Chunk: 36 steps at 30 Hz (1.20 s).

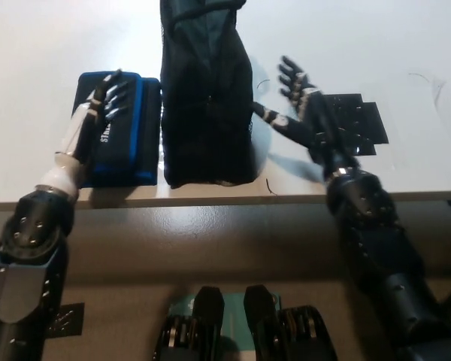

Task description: Use both hands to pick up the lunch bag on the right hand side and smoothly move it near the note book on the left hand side

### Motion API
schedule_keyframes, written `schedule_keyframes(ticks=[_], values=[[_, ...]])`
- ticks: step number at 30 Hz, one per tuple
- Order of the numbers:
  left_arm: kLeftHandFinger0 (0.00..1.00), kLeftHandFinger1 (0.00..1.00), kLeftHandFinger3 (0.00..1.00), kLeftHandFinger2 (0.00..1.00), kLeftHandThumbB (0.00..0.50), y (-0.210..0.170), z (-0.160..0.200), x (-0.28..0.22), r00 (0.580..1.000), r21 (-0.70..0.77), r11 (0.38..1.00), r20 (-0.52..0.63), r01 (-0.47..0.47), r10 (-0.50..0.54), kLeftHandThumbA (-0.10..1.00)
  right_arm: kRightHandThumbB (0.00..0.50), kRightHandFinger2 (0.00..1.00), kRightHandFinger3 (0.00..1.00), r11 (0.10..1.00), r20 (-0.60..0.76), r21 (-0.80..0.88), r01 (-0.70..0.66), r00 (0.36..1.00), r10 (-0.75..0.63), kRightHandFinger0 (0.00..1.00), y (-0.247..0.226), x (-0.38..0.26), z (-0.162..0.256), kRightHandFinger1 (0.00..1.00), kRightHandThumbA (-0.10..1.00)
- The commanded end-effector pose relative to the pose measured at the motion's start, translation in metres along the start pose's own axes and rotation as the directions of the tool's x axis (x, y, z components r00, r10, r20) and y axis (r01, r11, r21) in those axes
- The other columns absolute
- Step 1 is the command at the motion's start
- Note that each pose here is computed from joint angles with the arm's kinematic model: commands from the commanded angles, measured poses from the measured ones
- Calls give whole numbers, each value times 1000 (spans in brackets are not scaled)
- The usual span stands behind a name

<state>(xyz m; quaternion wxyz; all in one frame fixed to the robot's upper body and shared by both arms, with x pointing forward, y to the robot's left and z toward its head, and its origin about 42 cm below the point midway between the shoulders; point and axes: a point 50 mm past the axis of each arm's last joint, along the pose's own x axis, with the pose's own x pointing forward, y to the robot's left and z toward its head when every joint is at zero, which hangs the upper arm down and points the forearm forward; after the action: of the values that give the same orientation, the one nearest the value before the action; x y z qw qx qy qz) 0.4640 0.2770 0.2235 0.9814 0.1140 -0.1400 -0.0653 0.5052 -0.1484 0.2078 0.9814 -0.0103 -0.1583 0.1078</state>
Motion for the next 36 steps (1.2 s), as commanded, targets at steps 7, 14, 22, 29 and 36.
schedule_keyframes(ticks=[7, 14, 22, 29, 36], values=[[1000, 1000, 1000, 1000, 396, 31, 47, -15, 979, 209, 977, 203, -39, -5, 1000, 355, 1000, 1000, 965, 322, -217, 145, 944, -69, 1000, -30, -9, 66, 1000, 1000], [1000, 1000, 1000, 1000, 367, 34, 44, -52, 967, 179, 984, 252, -7, -39, 1000, 340, 1000, 1000, 971, 345, -186, 151, 935, -80, 1000, -42, -51, 63, 1000, 1000], [1000, 1000, 1000, 1000, 357, 30, 33, -102, 965, 135, 990, 262, -27, -9, 1000, 313, 1000, 1000, 975, 301, -166, 148, 949, -93, 1000, -55, -104, 41, 1000, 1000], [1000, 1000, 1000, 1000, 327, 31, 10, -136, 976, 117, 992, 219, -34, 8, 1000, 247, 1000, 1000, 974, 253, -168, 150, 962, -105, 1000, -65, -138, 16, 1000, 1000], [1000, 1000, 1000, 1000, 364, 40, -11, -157, 985, 131, 990, 172, -55, 32, 1000, 269, 1000, 1000, 968, 182, -211, 138, 978, -100, 1000, -70, -159, -4, 1000, 1000]])
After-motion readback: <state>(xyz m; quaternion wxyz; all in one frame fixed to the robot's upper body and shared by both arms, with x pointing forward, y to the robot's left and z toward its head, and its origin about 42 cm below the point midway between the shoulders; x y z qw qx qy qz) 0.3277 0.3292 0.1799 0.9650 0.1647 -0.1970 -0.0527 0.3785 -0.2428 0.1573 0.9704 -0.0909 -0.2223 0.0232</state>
